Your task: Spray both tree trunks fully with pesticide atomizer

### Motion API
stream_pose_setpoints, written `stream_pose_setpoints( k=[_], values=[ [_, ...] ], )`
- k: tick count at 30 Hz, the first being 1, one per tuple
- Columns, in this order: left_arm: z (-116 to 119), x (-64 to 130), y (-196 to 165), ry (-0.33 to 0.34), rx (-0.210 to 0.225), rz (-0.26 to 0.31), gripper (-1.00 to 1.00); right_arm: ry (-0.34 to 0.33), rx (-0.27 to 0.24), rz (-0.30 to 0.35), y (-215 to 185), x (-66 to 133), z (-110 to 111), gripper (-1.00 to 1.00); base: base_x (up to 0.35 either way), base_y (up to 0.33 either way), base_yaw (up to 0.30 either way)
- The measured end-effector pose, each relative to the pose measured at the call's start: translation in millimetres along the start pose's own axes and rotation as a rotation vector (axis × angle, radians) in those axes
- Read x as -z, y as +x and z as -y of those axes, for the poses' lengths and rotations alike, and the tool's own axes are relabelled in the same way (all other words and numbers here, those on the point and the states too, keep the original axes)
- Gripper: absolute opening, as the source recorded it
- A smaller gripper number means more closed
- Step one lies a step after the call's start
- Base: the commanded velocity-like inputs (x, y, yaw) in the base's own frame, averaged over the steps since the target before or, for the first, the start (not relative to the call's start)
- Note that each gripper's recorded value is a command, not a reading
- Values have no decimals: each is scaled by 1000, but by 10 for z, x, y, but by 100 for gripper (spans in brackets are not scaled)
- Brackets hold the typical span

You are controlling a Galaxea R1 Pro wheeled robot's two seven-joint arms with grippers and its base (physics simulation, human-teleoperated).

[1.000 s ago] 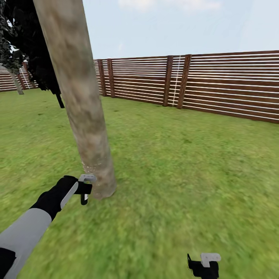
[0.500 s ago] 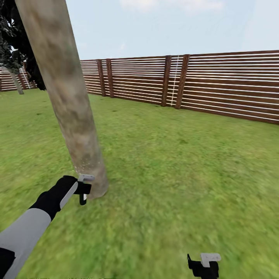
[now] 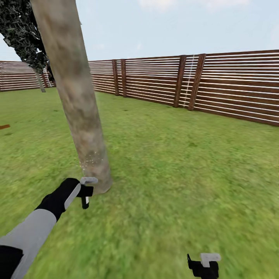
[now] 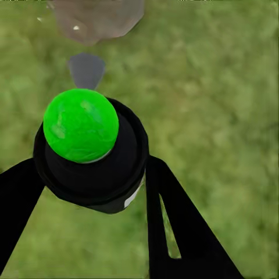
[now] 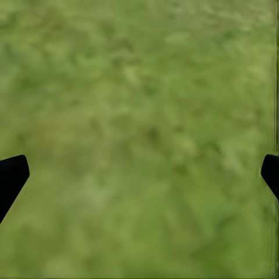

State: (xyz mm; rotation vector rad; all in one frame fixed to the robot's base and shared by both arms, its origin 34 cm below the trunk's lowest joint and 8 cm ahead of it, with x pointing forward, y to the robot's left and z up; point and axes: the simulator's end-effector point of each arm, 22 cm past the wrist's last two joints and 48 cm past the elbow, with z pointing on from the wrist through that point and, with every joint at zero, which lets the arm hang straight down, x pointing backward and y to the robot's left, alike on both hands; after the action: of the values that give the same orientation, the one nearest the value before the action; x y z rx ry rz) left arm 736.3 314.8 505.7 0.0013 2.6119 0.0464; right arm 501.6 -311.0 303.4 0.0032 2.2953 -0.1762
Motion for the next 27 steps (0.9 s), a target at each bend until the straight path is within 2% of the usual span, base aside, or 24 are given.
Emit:
stream_pose_setpoints(
  k=[1,3,7,8,9,11,14,16,18,19,21,23,25,27],
  values=[
    [82,-3,-5,8,-3,1,-100,0,0,0,0,0,-1,100,95,-272,4],
    [10,0,-6,-6,-4,1,-100,-1,0,0,0,0,-2,100,113,-272,2],
    [-567,45,28,-89,3,-5,-100,-1,0,1,-2,-1,-3,100,136,-272,0],
    [-735,33,109,-112,10,-23,-100,-1,0,0,-1,-1,-3,100,141,-271,0],
    [-800,-1,199,-119,18,-42,-100,-1,0,0,0,-1,-2,100,141,-271,39],
    [-741,-116,319,-108,33,-44,-100,0,0,0,0,0,-1,100,145,-270,166],
    [-254,-208,299,-44,28,-26,-100,0,0,0,-1,0,-1,100,153,-264,262],
    [-279,-209,295,-52,22,-23,-100,0,0,0,-1,0,-2,100,161,-255,273],
    [-577,-181,314,-95,23,-24,-100,-1,0,0,-1,-1,-3,100,163,-252,171],
    [-809,-157,354,-127,28,-30,-100,-1,0,1,-2,-1,-3,100,168,-248,55],
    [-934,-195,551,-139,43,-62,-100,-1,0,0,0,-1,-2,100,179,-240,18],
    [-865,-223,603,-127,45,-70,-100,0,0,0,-1,0,-1,100,185,-236,5],
    [-441,-287,607,-69,40,-72,-100,0,0,0,0,0,0,100,201,-224,1],
    [-301,-302,605,-56,25,-73,-100,0,0,1,-2,0,0,100,228,-199,0]
  ],
)
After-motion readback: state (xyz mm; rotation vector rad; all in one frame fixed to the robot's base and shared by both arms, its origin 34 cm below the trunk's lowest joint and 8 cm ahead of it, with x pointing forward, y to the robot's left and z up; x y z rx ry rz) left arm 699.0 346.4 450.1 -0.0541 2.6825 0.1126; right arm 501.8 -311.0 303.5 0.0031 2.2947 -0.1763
